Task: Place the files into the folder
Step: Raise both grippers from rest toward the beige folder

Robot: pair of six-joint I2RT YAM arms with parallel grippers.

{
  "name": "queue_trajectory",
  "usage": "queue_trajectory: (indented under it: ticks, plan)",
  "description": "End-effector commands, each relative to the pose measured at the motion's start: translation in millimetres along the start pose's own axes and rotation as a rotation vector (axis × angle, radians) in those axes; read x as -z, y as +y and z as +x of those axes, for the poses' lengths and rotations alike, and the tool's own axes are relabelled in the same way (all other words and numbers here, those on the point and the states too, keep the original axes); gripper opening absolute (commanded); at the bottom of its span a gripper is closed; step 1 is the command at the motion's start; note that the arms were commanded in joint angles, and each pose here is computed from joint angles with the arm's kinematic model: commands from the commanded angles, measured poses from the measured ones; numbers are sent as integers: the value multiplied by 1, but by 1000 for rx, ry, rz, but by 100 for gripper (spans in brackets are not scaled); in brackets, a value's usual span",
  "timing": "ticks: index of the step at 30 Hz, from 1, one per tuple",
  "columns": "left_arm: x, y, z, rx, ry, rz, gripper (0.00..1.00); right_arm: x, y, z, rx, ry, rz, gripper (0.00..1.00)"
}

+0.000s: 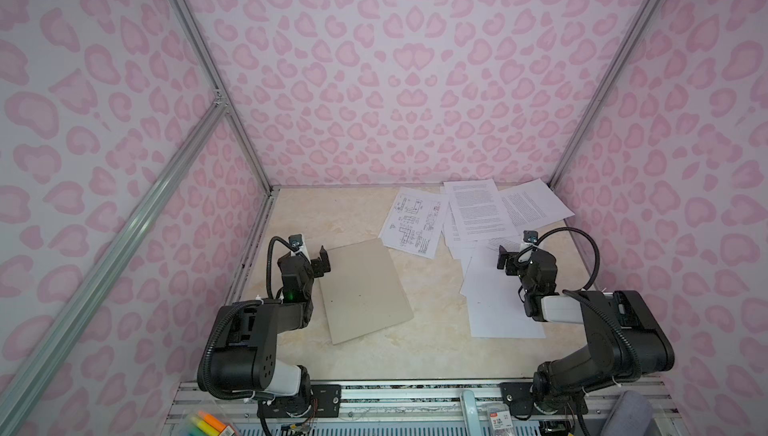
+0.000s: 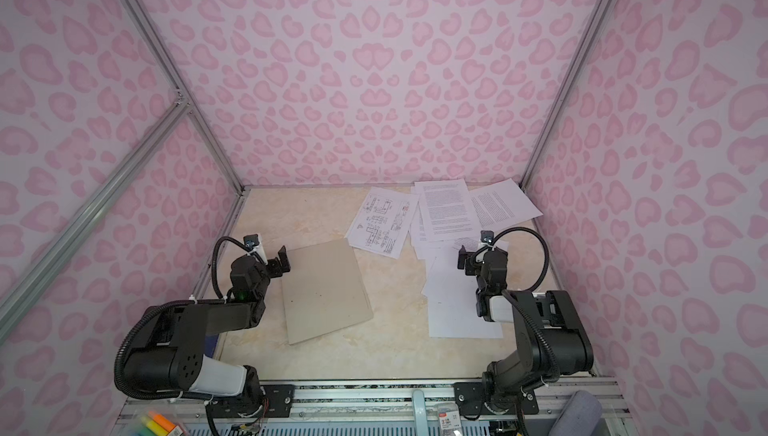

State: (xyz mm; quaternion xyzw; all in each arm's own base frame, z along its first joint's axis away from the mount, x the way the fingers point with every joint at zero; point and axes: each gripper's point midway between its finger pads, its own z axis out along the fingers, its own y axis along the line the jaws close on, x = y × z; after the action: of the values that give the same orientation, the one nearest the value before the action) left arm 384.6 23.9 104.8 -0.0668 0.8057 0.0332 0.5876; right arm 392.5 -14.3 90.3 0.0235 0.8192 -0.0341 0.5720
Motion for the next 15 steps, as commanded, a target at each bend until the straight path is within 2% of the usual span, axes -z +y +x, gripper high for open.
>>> queue_trajectory:
  ticks: [1,15]
  plan:
    - [0,-1,-12,-4,-48,4,98,1,-5,-7,-11,-30,31,100]
    - [0,-1,-12,-3,-48,5,98,1,-5,-7,-11,-30,25,100]
